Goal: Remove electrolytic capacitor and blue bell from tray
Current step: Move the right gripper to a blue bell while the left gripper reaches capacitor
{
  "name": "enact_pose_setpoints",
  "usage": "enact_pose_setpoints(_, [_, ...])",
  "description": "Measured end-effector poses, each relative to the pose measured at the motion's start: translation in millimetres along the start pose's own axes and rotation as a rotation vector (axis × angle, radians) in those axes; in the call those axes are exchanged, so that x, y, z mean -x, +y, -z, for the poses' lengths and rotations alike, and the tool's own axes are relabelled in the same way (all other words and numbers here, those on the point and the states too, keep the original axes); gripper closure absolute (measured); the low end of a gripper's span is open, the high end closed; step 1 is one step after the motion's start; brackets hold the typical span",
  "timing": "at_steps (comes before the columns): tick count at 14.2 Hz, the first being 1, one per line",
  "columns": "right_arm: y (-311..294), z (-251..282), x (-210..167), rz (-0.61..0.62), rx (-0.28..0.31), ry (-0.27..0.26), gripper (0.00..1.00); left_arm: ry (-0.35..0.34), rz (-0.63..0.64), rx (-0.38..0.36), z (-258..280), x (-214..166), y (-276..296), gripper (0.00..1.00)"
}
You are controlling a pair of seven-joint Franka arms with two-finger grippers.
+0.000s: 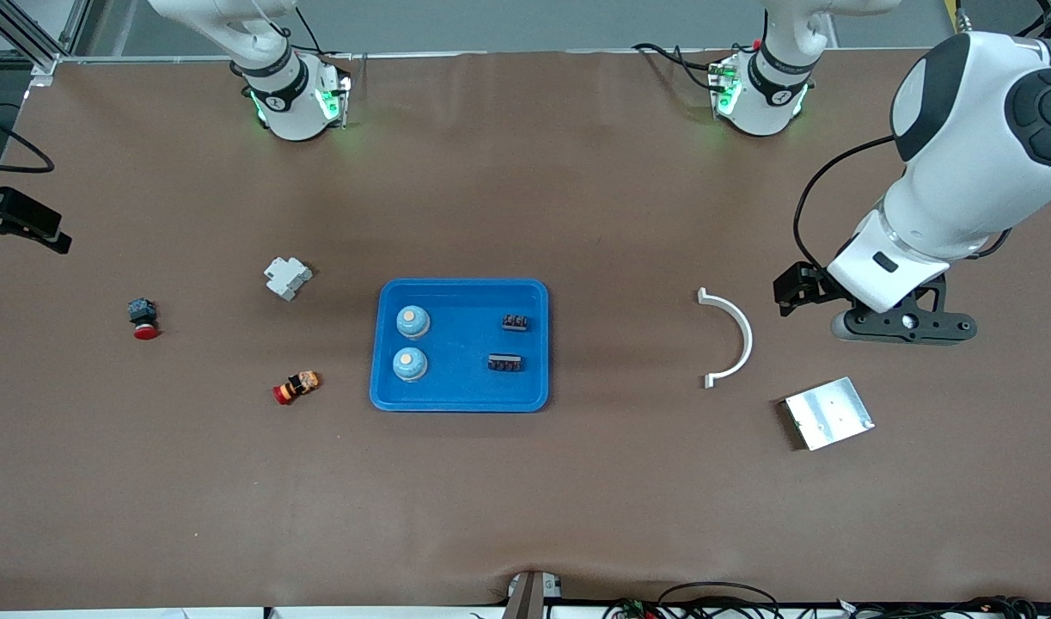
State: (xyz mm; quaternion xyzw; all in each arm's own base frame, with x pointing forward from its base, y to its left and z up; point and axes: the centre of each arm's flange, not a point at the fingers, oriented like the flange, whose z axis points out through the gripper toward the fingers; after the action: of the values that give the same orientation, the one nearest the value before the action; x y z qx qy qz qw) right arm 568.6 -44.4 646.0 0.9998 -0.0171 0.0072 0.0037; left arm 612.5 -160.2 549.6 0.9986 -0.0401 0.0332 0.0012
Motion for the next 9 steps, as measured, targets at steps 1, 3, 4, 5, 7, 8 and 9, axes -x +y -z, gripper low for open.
enact_pose_setpoints(1, [0,0,0,0.000,0.000,0.000,0.00,0.000,0.000,0.000,0,0,0,0.00])
enact_pose_setpoints(3, [0,0,0,0.000,0.000,0.000,0.00,0.000,-0.001,0.000,0,0,1,0.00])
enact_pose_setpoints(4, [0,0,0,0.000,0.000,0.000,0.00,0.000,-0.001,0.000,0,0,1,0.00])
enact_pose_setpoints(5, [0,0,0,0.000,0.000,0.000,0.00,0.000,-0.001,0.000,0,0,1,0.00])
enact_pose_setpoints(7, [0,0,0,0.000,0.000,0.000,0.00,-0.001,0.019,0.001,0,1,3,0.00])
enact_pose_setpoints(8, [0,0,0,0.000,0.000,0.000,0.00,-0.004,0.037,0.001,-2,2,7,0.00])
enact_pose_setpoints(9, [-1,0,0,0.001,-0.001,0.000,0.00,-0.012,0.066,0.001,-4,4,15,0.00])
